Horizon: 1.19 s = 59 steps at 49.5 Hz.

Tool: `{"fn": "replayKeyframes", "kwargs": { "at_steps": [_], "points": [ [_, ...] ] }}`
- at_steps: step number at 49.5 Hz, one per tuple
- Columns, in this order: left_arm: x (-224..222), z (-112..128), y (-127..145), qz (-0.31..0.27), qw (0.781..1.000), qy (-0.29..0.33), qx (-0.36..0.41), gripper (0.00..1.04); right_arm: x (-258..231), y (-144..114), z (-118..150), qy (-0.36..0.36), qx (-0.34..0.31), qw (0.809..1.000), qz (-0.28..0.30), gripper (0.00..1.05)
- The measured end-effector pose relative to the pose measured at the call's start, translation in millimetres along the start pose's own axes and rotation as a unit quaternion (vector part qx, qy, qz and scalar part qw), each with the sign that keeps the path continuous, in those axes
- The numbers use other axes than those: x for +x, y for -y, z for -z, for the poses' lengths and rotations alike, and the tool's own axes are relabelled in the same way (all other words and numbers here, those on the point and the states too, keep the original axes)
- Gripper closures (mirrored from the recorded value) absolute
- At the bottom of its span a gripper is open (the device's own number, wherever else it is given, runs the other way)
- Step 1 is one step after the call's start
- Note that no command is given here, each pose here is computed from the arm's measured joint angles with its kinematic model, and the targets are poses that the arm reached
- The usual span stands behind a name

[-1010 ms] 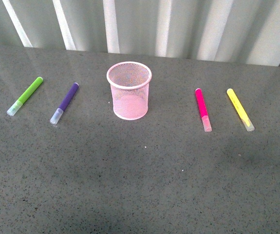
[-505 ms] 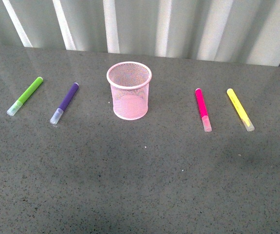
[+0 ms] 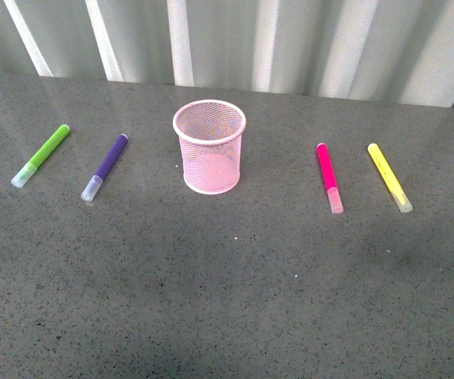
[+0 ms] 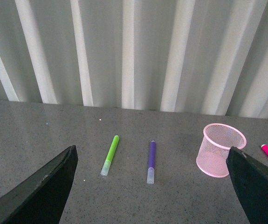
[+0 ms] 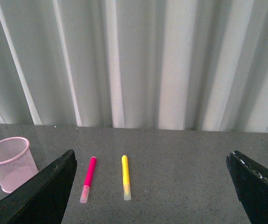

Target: Insert purple and pink pens into pink cup

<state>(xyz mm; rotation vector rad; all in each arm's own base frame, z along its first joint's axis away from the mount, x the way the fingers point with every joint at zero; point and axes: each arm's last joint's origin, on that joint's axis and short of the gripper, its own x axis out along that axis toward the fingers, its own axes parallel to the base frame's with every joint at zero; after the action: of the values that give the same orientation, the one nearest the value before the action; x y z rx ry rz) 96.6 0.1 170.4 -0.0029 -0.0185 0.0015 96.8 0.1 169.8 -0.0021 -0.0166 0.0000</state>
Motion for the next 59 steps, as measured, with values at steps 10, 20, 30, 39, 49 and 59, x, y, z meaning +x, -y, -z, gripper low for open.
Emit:
{"fn": "replayKeyframes", "kwargs": {
  "at_steps": [10, 20, 30, 39, 49, 59],
  "points": [
    [0.0, 0.0, 0.0, 0.000, 1.000, 0.000, 0.000, 0.07, 0.0, 0.0, 0.0, 0.000, 0.000, 1.000, 0.000, 0.07],
    [0.5, 1.4, 0.8, 0.004, 0.999, -0.029, -0.020, 0.07, 0.0, 0.0, 0.0, 0.000, 0.000, 1.000, 0.000, 0.07],
    [28.9, -20.0, 18.5, 0.028, 0.986, -0.132, -0.099, 0.07, 0.0, 0.0, 0.0, 0.000, 0.000, 1.000, 0.000, 0.07],
    [114.1, -73.1, 38.0, 0.064, 0.987, -0.106, -0.104, 0.07, 0.0, 0.0, 0.0, 0.000, 0.000, 1.000, 0.000, 0.07],
    [232.1, -56.5, 47.7, 0.042, 0.971, -0.220, -0.085, 0.07, 0.0, 0.0, 0.0, 0.000, 0.000, 1.000, 0.000, 0.07],
    [311.9, -35.5, 39.9, 0.009, 0.956, -0.289, -0.056, 0.07, 0.0, 0.0, 0.0, 0.000, 0.000, 1.000, 0.000, 0.07]
  ]
}}
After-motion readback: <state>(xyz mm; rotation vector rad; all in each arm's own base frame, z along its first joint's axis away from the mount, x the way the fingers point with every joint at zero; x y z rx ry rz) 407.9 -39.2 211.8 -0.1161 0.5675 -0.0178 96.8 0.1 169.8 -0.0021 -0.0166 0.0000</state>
